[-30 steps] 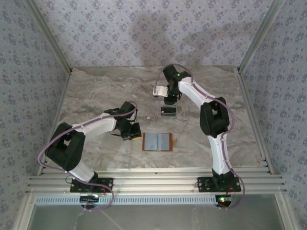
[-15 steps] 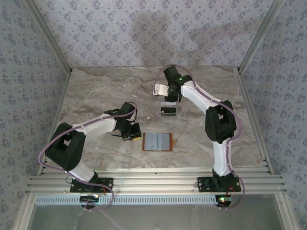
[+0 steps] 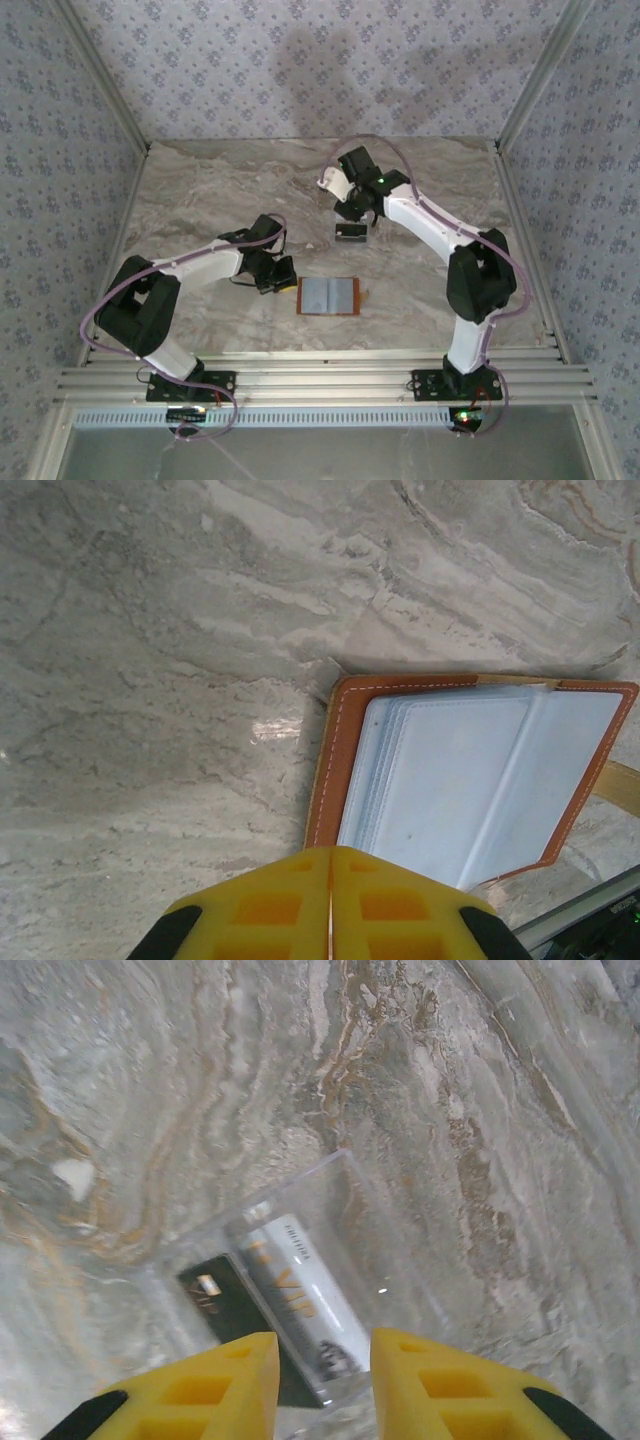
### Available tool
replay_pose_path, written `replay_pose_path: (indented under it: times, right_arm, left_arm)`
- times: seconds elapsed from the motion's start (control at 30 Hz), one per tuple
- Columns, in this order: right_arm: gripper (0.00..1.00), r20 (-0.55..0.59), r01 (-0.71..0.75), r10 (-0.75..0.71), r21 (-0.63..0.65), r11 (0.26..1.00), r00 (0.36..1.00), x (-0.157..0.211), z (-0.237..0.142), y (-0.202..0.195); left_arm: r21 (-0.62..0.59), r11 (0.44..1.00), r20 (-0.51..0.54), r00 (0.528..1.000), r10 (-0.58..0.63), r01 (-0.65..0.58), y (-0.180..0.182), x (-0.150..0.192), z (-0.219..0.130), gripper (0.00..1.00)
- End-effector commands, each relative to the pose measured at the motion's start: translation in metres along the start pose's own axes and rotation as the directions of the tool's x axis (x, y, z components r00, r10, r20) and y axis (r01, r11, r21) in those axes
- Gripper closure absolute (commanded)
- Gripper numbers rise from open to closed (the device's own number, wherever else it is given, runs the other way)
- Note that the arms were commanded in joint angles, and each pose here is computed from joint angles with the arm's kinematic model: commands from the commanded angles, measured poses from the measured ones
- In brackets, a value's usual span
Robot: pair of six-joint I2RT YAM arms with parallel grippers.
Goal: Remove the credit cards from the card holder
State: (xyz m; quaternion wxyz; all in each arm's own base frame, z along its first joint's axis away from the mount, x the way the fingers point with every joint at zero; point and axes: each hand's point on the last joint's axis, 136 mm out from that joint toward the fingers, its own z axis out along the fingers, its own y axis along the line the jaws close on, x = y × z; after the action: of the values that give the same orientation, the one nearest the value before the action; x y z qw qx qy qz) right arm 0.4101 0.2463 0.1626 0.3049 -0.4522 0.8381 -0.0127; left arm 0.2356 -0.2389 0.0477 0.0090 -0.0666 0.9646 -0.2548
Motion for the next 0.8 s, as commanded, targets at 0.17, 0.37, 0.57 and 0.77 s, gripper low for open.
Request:
replay_pose_path:
  times: [0.17,0.37,0.57,0.77]
  right_arm:
    - [0.76,0.024,-0.554,0.563,-0.141,0.82,0.826,0.009,-0.039,0.04]
    - [0.81,-0.145,-0.756,0.755,-0.296,0.584,0.64,0.025,-0.045,0.088]
    - [0.81,-0.306,-0.805,0.75,-0.325,0.497,0.587,0.055,-0.039,0.134]
    - [0.81,-0.369,-0.81,0.725,-0.339,0.478,0.582,0.068,-0.038,0.162]
  left_arm:
    - [0.036,0.999,-0.004,1.0,0.012,-0.012,-0.007,0.003,0.007,0.91]
    - [0.053,0.998,0.005,1.0,0.027,-0.028,-0.009,0.004,0.009,0.92]
    - [0.023,0.997,0.023,0.997,0.079,-0.079,-0.002,0.004,0.003,0.92]
    - [0.028,0.995,0.034,0.995,0.098,-0.099,-0.001,0.01,-0.009,0.92]
